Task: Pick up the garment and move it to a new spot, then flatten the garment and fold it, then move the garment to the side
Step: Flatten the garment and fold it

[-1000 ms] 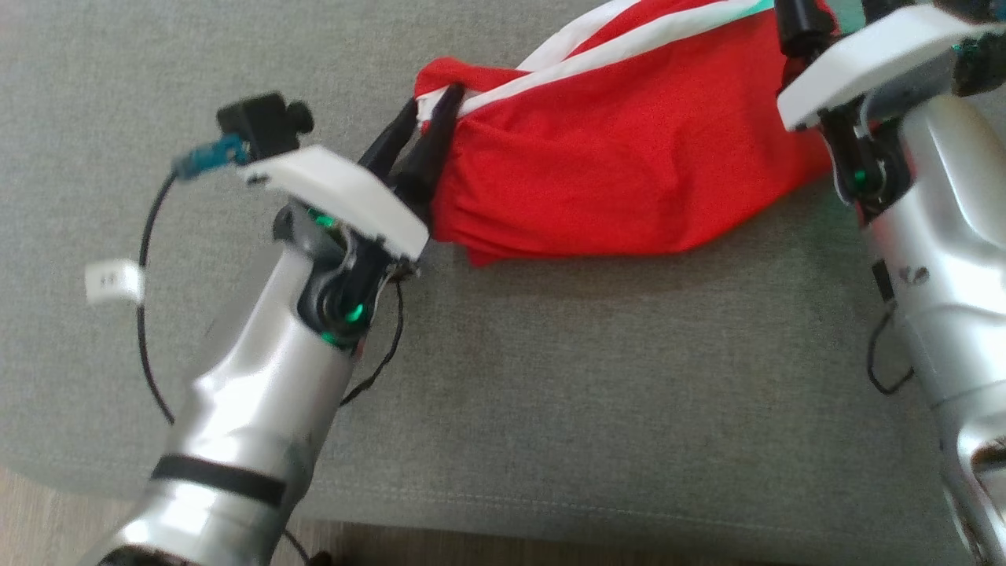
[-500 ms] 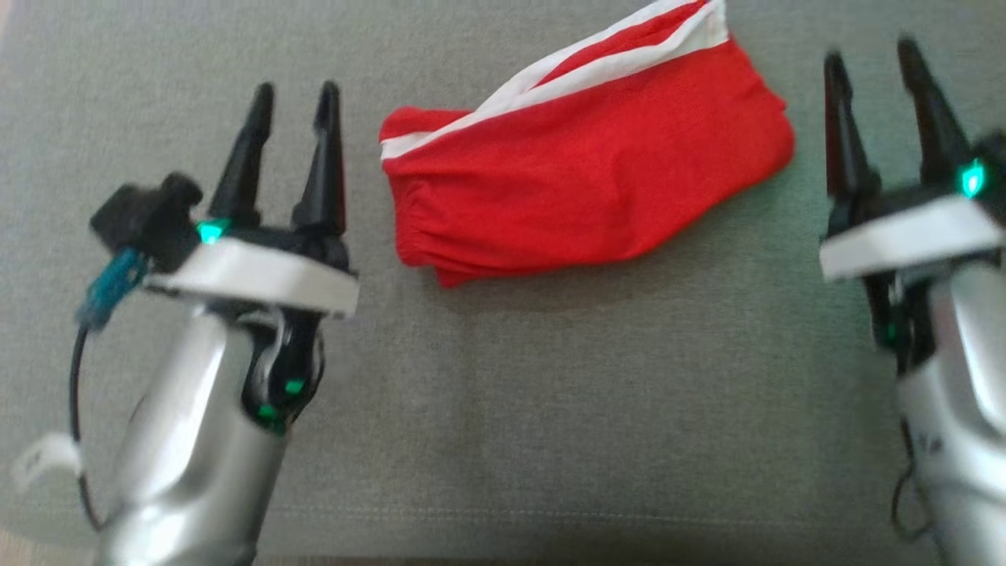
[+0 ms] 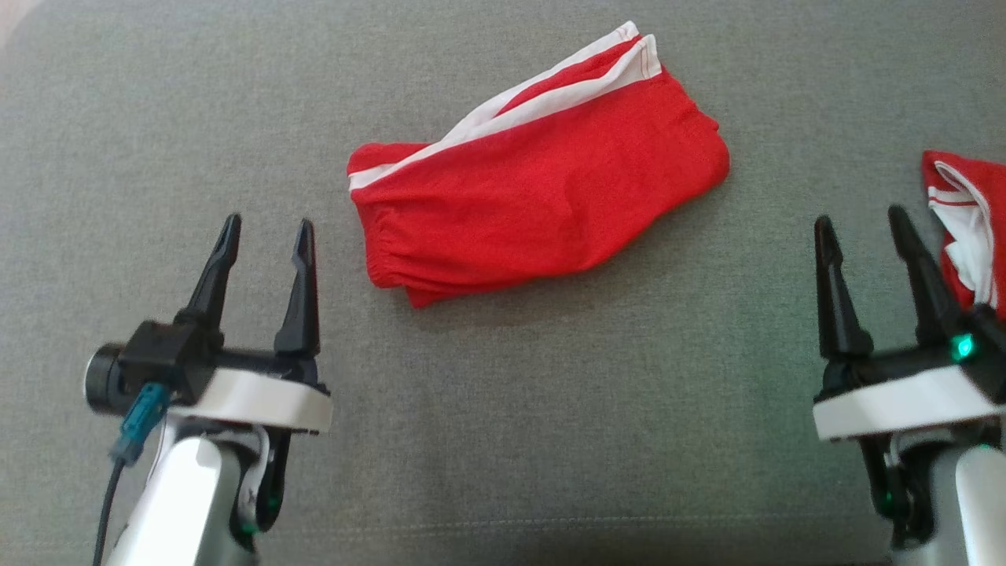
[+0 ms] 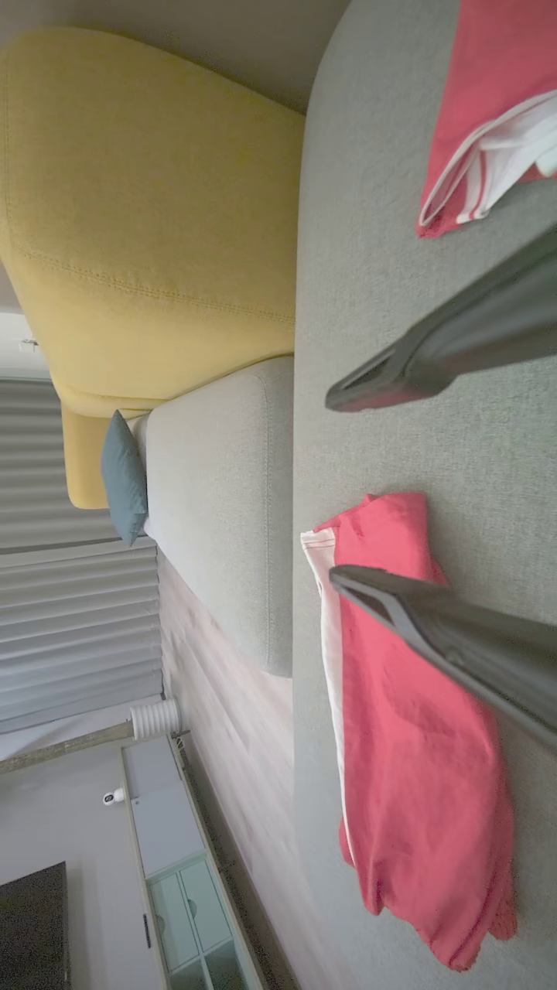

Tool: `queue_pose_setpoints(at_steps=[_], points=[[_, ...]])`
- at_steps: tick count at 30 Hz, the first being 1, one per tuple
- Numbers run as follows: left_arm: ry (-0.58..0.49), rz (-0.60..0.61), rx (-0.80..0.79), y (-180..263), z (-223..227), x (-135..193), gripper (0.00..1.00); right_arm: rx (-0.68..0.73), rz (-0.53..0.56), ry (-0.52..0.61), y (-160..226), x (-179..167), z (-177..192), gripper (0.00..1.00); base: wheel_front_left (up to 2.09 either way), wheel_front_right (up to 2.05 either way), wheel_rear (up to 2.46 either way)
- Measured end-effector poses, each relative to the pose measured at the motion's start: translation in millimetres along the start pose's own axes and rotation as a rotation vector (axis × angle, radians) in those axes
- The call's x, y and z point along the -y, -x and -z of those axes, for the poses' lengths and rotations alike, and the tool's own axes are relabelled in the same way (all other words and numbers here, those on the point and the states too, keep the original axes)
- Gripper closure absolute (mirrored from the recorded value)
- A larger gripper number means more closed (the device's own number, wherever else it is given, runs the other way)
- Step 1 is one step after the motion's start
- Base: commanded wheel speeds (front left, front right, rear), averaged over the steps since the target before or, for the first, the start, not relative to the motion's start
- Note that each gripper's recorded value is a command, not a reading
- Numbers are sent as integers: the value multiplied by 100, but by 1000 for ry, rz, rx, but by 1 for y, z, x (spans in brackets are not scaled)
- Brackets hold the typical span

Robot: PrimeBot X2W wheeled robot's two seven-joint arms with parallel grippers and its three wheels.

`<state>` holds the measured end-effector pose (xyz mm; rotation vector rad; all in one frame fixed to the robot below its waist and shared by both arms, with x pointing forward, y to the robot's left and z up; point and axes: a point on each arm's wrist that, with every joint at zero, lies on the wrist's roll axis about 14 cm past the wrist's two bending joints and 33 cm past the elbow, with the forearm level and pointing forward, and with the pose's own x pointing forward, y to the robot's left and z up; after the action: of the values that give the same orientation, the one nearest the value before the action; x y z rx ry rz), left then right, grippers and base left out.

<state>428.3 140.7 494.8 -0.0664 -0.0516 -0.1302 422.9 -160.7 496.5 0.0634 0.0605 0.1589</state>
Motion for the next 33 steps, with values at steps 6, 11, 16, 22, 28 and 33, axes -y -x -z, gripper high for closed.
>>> queue_pose_setpoints(at_steps=[6,11,16,22,28,33], points=[[5,-6,-26,8,8,0,0,-19,14,-7,10,0,1,0,0,0,0],[17,-5,-28,7,9,1,0,-15,16,-12,10,-1,-1,0,0,0,0],[24,-10,-27,6,9,-2,0,-15,17,-14,10,-1,-1,0,0,0,0],[22,-7,-29,6,10,-1,0,-18,19,-16,8,0,1,0,0,0,0],[19,-3,-43,4,17,-2,0,-48,16,-45,1,0,12,0,0,0,0],[17,0,-24,-9,15,-3,0,-133,-8,-74,-17,-3,37,0,0,0,0]])
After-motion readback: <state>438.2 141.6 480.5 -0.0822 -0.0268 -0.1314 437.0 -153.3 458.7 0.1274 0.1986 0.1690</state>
